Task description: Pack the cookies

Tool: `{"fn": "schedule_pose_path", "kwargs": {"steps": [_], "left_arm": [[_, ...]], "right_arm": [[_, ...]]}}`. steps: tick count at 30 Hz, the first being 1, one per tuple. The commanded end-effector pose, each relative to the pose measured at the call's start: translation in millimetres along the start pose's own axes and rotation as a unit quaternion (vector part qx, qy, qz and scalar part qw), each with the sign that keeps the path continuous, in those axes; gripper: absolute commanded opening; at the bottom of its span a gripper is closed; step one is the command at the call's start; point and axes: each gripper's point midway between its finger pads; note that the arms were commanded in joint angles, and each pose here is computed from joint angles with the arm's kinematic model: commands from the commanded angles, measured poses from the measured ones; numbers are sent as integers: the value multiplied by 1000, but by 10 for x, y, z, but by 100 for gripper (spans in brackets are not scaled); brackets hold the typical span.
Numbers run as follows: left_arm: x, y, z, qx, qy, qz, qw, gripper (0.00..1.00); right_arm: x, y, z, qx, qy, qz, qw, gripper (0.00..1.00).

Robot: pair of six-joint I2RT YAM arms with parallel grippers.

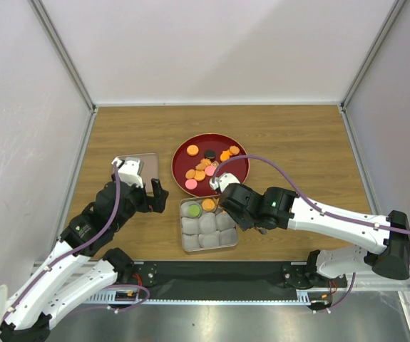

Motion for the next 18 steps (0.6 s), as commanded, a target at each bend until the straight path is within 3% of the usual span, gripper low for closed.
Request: {"fn": "schedule_pose_path", "kwargs": {"steps": [1,18], "left_arm": [[87,-18,-30,-3,-4,-13,1000,100],[89,-30,-46,-7,-3,-15,1000,100]], "right_arm": [[87,-10,11,-4,9,-15,1000,36],[98,-22,23,-3,13,-17,1000,42]]}}
Point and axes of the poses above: each gripper's point midway between its finger pads, its own y axis out along the fingers, its own z axis along the line the jaws close on, x = y × z, and after that the axes turned 2 degrees about -y, right-handed
